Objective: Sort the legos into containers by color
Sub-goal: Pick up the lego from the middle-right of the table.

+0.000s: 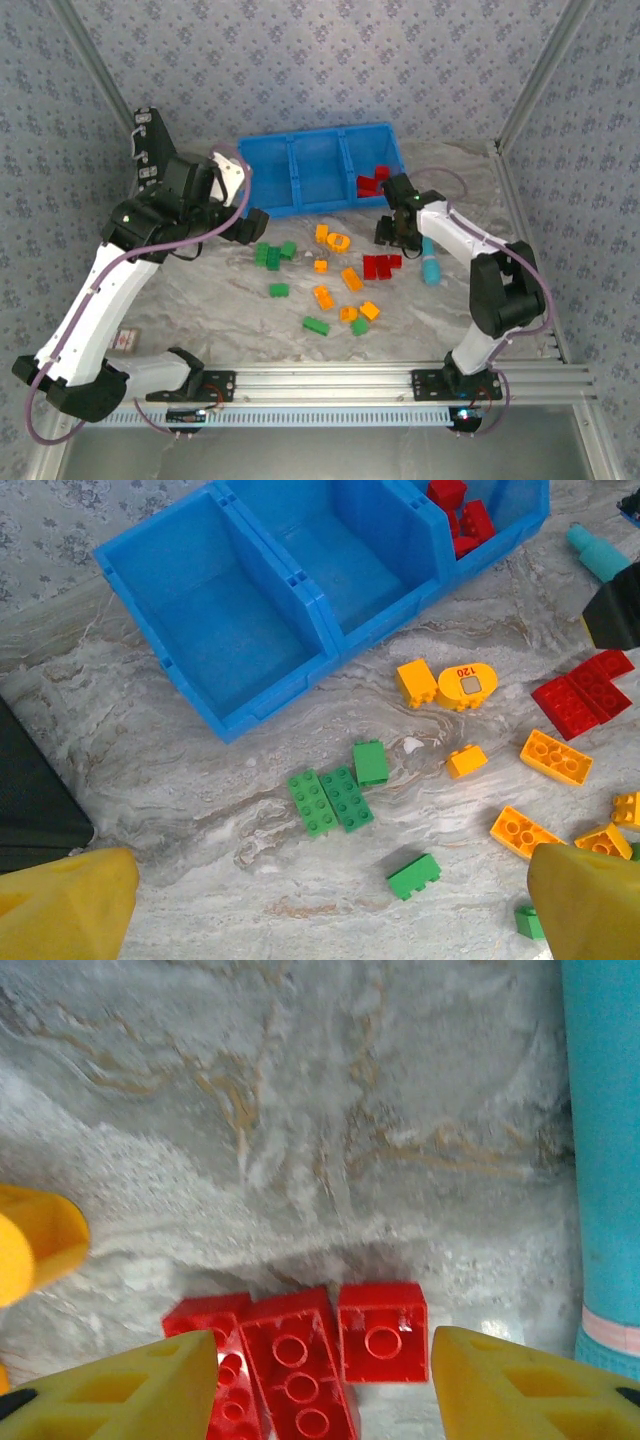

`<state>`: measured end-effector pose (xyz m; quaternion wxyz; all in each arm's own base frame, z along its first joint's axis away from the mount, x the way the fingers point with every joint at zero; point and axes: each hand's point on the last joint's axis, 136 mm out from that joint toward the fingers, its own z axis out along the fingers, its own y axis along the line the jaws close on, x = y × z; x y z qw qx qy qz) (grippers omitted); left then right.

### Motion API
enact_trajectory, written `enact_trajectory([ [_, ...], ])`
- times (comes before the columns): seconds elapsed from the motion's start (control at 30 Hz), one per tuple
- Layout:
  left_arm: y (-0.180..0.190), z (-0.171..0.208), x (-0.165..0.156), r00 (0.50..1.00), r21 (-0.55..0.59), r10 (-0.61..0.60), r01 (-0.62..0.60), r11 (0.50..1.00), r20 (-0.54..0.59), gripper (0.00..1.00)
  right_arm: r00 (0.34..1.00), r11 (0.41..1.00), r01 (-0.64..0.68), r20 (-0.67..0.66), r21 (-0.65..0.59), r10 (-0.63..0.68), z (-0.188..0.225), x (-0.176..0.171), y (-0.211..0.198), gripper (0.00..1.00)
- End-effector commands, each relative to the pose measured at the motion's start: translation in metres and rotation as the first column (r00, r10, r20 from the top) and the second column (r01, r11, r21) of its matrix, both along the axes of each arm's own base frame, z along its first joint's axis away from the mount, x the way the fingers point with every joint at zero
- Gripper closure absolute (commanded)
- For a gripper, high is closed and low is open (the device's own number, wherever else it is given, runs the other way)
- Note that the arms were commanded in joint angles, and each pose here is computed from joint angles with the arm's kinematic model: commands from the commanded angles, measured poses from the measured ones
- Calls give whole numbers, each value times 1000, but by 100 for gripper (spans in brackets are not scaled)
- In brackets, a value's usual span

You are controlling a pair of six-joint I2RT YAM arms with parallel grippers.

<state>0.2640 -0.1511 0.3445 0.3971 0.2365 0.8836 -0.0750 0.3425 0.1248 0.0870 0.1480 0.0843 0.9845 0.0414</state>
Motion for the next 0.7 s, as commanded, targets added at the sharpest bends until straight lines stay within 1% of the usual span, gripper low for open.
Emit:
enact_trajectory([
  [0.0, -1, 5, -1, 1000, -21, -14, 14, 1000, 20, 0, 999, 999, 44, 7, -6, -44, 0, -11, -5, 43],
  [0.17, -2, 4, -3, 1000, -31, -12, 13, 999, 15, 0, 999, 998, 49, -17, -47, -50, -15, -17, -11, 47],
  [0.3, -1, 5, -3, 1000, -32, -11, 11, 999, 16, 0, 998, 995, 51, -37, -89, -55, -26, -20, -16, 49],
  [0.67, 0, 5, -3, 1000, -35, 1, -1, 999, 9, 0, 996, 994, 55, -68, -98, -62, -46, -17, -20, 51],
])
